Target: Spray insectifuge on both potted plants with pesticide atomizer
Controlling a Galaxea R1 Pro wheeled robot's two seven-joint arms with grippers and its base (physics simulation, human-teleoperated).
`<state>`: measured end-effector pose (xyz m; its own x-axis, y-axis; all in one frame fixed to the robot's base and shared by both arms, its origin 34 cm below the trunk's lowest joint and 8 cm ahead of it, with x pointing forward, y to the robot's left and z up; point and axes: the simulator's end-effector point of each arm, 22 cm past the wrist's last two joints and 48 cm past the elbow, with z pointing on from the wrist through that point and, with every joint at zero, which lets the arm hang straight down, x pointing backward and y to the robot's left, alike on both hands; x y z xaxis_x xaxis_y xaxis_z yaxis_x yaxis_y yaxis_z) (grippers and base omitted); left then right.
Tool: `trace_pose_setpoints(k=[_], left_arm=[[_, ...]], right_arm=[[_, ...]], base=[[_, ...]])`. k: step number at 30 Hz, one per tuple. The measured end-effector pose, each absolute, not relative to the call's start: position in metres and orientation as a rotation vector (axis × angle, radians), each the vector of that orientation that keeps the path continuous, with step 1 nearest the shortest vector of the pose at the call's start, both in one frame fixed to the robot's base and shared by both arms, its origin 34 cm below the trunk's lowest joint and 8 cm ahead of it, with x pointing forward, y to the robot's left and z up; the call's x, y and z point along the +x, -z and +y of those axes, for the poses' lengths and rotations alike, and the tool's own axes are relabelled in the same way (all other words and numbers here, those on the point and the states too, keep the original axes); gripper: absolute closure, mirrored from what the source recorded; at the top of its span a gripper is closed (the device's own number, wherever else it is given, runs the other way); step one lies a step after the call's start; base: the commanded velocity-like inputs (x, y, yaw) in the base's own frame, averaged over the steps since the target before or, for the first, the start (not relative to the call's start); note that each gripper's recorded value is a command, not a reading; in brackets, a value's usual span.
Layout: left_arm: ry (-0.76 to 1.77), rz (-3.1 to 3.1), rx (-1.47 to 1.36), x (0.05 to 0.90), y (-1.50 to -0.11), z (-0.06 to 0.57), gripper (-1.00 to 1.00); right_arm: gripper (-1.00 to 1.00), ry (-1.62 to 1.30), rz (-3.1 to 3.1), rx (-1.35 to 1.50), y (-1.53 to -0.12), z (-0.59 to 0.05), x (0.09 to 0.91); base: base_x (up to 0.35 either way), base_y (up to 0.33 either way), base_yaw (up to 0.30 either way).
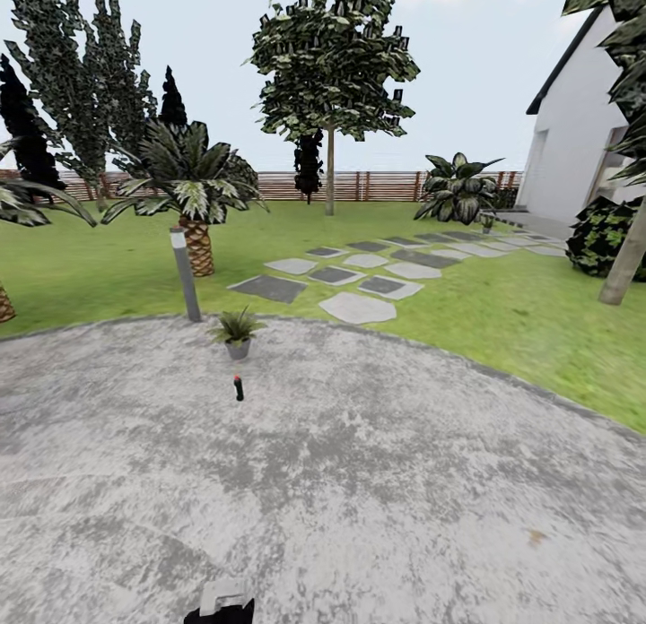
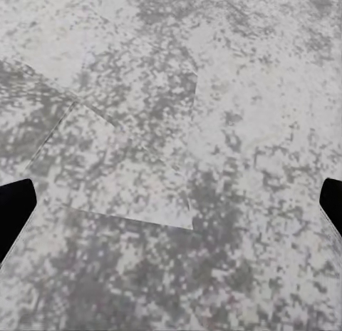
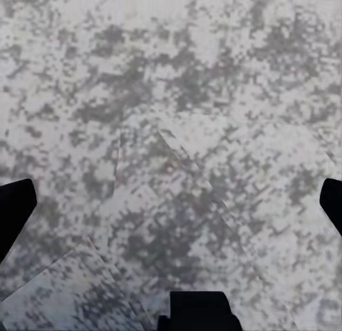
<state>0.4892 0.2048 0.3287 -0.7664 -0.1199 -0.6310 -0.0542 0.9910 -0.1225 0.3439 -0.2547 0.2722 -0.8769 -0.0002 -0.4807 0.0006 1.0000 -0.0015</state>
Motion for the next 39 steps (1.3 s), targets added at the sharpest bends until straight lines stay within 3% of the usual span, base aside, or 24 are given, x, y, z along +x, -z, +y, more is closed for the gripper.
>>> trace_pose_setpoints(k=[20, 39], left_arm=[[0.126, 2.444, -0.121, 0.4896, -0.3289, 0.2049, -1.0], [0.127, 2.436, -0.12, 0.4916, -0.3319, 0.2048, -1.0]], right_arm=[[-1.0, -0.003, 2.637, 0.015, -0.273, -0.2564, 0.3453], [-1.0, -0.004, 2.628, 0.014, -0.275, -0.2565, 0.3481]], base=[[0.297, 0.158, -0.007], [0.242, 0.238, -0.222]])
